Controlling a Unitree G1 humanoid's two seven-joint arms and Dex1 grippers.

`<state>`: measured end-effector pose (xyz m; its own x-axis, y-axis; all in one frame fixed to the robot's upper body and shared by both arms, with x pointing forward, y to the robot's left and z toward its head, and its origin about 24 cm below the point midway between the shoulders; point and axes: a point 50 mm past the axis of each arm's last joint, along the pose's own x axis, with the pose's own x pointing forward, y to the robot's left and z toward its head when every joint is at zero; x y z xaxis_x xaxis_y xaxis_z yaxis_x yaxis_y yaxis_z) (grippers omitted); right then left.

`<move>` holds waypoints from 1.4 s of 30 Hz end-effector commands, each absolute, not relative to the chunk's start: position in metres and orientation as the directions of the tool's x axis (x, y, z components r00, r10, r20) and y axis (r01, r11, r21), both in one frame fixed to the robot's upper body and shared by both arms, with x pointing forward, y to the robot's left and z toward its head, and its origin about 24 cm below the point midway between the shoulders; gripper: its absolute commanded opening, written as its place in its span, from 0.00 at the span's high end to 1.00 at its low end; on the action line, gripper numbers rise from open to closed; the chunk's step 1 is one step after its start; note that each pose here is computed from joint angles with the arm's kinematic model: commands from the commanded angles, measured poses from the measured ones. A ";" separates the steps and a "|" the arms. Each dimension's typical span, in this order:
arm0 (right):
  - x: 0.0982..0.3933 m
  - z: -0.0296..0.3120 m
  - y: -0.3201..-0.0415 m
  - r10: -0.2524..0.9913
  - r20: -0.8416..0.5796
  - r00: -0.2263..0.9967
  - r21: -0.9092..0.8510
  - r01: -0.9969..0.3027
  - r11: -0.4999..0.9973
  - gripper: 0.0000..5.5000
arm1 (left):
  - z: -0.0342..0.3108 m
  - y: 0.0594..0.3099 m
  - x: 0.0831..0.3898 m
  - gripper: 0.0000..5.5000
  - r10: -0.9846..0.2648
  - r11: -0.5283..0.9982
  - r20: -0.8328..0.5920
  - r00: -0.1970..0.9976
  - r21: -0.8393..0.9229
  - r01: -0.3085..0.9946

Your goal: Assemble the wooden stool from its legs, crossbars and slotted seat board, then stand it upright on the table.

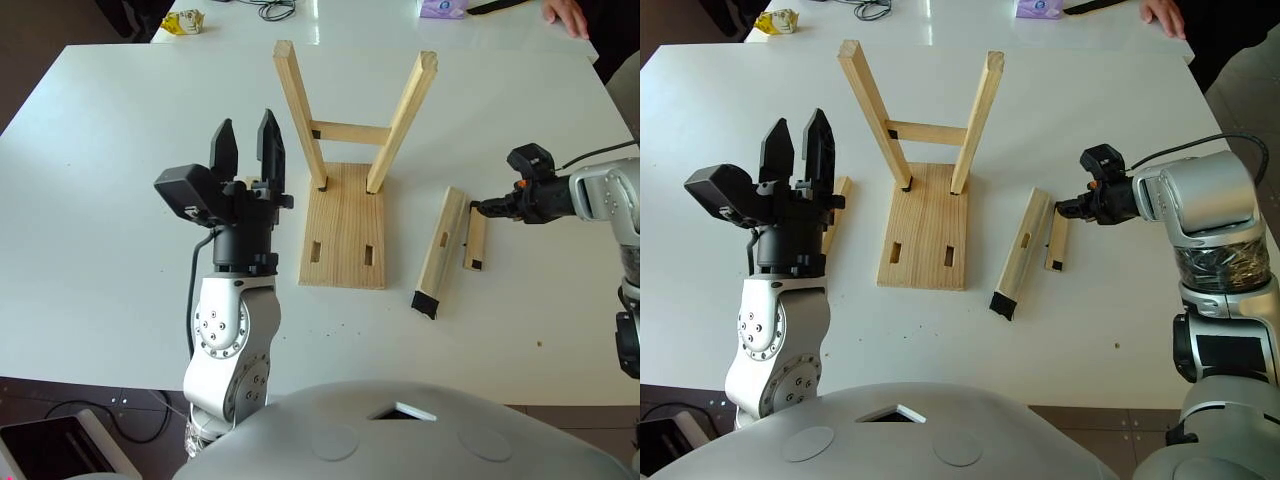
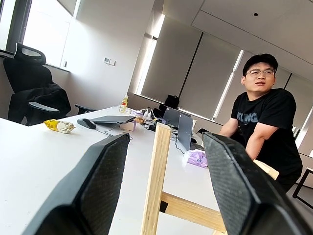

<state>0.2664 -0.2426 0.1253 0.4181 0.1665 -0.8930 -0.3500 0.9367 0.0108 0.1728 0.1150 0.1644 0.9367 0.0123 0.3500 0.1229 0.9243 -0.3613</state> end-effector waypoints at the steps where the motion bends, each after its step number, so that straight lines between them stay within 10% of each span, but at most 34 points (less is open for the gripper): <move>1: 0.262 0.118 -0.243 0.180 -0.911 0.372 0.043 -0.348 0.936 0.46 | 0.159 0.114 0.172 0.50 0.032 0.915 0.314 0.949 -0.392 0.099; 42: 0.230 0.085 -0.248 0.099 -0.937 0.336 -0.005 -0.296 0.955 0.46 | 0.153 0.116 0.173 0.50 0.005 0.911 0.268 0.963 -0.399 0.106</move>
